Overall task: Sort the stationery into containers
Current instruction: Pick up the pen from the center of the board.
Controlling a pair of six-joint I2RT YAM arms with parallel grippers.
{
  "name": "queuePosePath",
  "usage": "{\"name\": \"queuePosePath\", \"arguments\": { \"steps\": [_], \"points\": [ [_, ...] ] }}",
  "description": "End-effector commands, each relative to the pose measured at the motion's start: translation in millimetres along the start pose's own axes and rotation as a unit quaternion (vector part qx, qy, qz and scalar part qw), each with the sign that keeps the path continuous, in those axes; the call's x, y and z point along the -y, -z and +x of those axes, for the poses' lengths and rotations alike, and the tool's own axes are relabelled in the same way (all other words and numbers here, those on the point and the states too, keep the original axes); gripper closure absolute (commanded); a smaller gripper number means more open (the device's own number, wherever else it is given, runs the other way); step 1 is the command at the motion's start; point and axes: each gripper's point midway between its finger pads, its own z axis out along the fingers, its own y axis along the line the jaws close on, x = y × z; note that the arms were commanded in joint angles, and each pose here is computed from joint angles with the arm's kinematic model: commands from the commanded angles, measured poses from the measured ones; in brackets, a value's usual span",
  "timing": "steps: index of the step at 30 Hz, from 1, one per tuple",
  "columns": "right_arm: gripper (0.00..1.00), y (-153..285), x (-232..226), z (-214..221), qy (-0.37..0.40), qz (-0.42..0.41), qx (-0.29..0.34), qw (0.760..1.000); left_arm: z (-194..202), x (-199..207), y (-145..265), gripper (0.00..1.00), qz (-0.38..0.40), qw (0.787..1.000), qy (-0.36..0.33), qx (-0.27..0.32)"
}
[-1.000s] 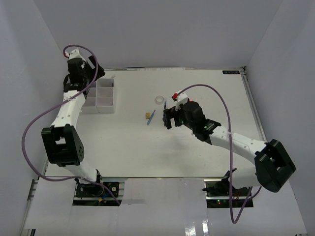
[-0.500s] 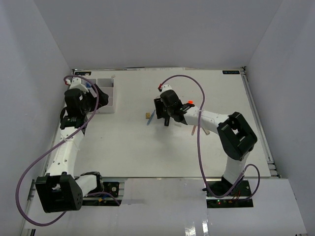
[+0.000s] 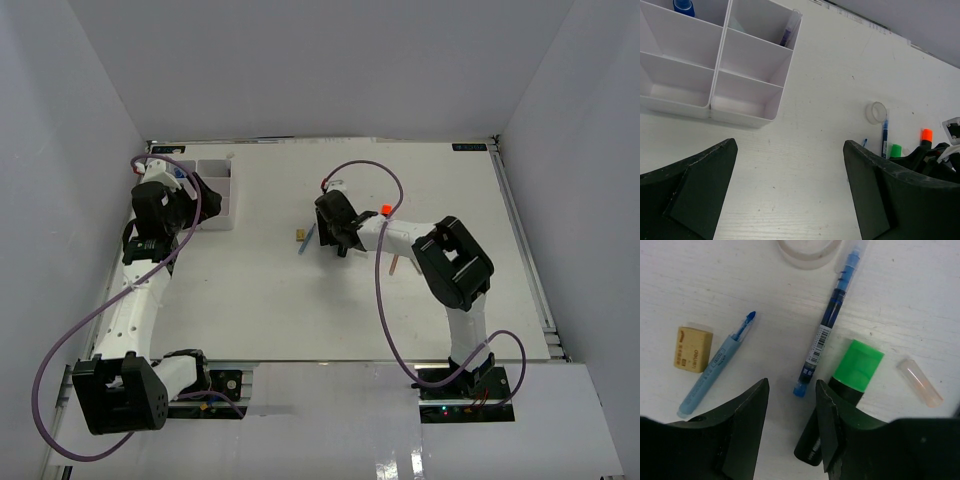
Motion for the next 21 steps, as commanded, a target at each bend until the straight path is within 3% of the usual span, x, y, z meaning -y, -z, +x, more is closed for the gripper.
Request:
{"name": "queuePosePath", "arguments": {
  "steps": [1, 14, 21],
  "points": [
    [0.51, -4, 3, -14, -0.018, 0.022, 0.019, 0.999, -13, 9, 8, 0.02, 0.018, 1.0, -0.007, 0.021],
    [0.56, -23, 21, -11, -0.037, 0.061, 0.017, 0.997, -11, 9, 8, 0.02, 0.02, 1.0, -0.005, 0.018],
    [0.68, -31, 28, -11, -0.053, 0.076, 0.018, 0.995, -9, 11, 7, 0.02, 0.026, 1.0, -0.005, 0.014]
  ]
}}
